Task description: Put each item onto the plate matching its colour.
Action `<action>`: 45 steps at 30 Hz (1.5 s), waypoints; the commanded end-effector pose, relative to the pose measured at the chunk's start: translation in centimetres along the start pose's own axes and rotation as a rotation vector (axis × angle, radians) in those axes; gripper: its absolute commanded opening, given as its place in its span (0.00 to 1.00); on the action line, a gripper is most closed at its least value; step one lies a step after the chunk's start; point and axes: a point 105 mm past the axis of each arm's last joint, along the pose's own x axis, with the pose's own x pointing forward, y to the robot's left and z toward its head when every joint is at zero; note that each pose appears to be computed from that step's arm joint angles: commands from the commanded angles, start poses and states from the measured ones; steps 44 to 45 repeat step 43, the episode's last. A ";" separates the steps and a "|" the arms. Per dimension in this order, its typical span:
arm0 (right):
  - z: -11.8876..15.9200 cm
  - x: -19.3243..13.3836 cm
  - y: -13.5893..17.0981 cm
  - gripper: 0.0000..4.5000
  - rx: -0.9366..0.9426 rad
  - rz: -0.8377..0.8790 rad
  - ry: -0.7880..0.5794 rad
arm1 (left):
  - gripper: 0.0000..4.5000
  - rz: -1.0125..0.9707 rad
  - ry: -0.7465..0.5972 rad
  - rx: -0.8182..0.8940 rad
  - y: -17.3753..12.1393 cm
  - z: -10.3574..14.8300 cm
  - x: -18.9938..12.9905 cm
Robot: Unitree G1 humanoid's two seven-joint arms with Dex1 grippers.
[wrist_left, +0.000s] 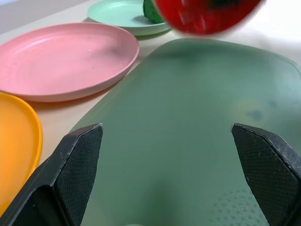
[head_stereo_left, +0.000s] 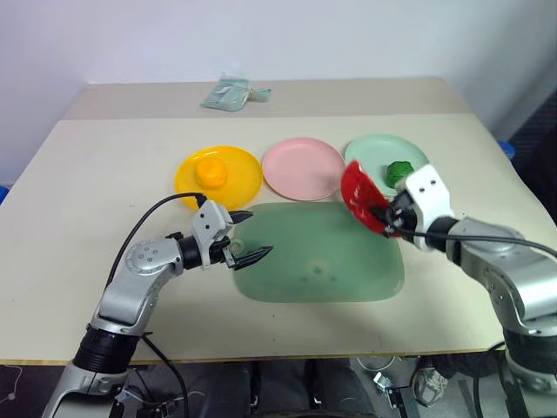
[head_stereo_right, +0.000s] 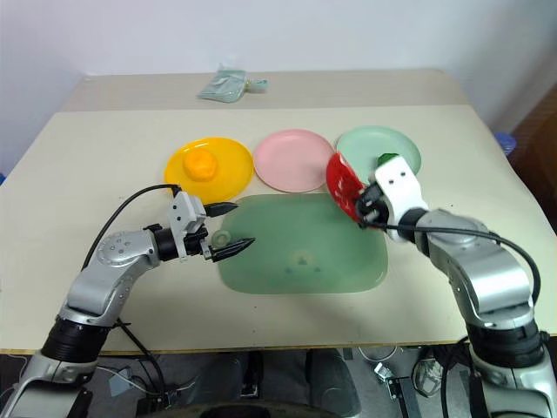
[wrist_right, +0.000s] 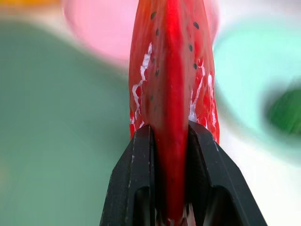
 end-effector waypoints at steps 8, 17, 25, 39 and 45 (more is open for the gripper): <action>3.4 10.4 -0.8 0.08 0.080 -0.023 -0.111 | 1.00 0.103 -0.013 0.019 1.0 0.6 -1.5; 5.0 7.0 -1.6 0.71 -0.100 0.012 -0.248 | 1.00 0.263 -0.054 -0.002 2.7 1.3 -3.6; 0.1 -2.5 -3.2 0.71 -0.098 0.098 -0.190 | 1.00 0.523 -0.013 0.012 7.2 0.0 -9.0; -8.5 -8.3 -6.6 0.71 0.063 -0.045 -0.011 | 1.00 0.578 0.077 0.001 6.6 -2.9 -12.7; -8.0 -7.2 -7.0 0.71 0.053 -0.026 -0.031 | 1.00 0.585 0.072 -0.007 6.0 -3.0 -12.8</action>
